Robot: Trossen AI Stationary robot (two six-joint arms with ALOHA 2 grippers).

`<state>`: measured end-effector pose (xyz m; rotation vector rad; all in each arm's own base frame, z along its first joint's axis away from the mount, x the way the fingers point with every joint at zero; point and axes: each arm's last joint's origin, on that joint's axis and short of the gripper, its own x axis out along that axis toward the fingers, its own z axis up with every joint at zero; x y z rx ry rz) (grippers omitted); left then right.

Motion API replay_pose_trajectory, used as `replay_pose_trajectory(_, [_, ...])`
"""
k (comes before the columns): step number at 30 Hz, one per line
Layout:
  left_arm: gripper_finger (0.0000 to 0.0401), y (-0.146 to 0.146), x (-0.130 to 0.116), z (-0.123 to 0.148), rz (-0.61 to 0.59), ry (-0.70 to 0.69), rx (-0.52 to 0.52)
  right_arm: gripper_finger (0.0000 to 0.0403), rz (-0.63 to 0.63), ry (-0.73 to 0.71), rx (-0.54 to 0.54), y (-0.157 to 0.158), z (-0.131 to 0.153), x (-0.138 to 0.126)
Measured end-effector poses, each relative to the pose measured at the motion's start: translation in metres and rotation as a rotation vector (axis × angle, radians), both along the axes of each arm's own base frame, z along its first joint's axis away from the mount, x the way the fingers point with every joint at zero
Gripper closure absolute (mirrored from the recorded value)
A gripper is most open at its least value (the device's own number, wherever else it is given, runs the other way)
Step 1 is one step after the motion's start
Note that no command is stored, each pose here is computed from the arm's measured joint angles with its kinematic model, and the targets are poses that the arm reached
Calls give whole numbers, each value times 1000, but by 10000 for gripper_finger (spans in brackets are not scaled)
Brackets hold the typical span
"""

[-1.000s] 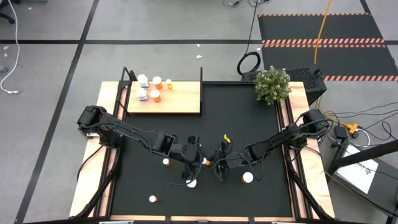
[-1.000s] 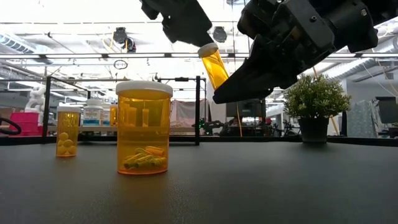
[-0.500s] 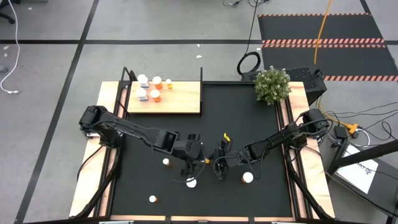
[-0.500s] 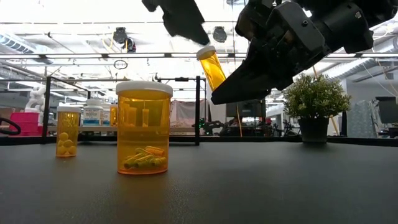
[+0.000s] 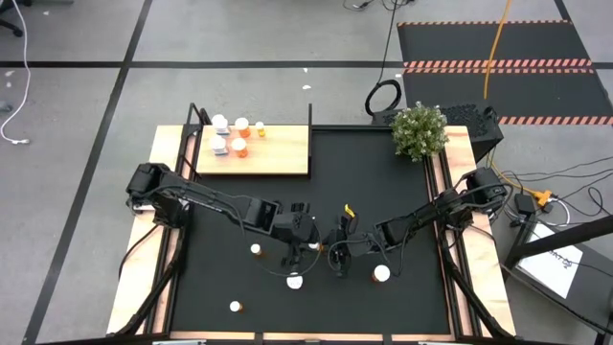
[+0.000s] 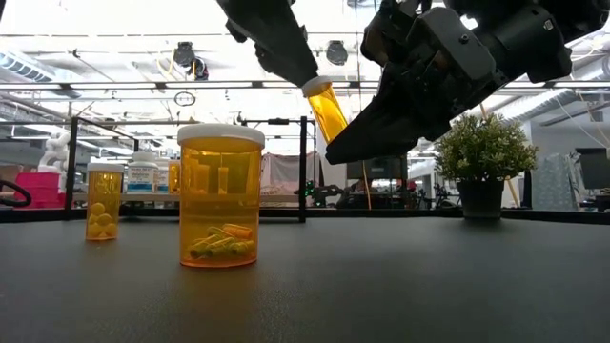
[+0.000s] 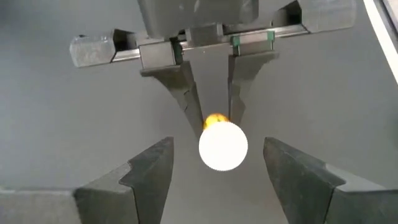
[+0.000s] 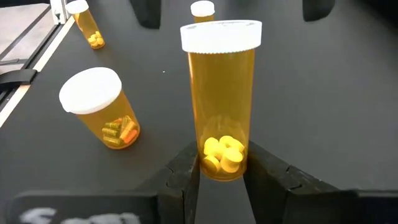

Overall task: Pick and place medicine bottles onto shelf by color
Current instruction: Put the small orange pill bottle aligned with the other small orange pill bottle on the shelf

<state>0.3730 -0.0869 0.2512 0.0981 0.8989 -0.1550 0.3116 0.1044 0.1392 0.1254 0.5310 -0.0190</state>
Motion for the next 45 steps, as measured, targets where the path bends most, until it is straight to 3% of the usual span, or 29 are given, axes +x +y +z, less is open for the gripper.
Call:
replay_pose_trajectory(10, [158,1,6,-12,-2,23,14,303,-13,5,17,0,0,0])
replay_pose_trajectory(26, [280,5,7,-11,8,16,12,303,-19,5,17,-1,0,0])
replay_pose_trajectory(36, [261,5,6,-12,-3,22,23,294,-21,-1,17,-1,0,1])
replay_pose_trajectory(45, [281,7,4,-9,-5,27,31,230,-36,-36,18,0,3,2])
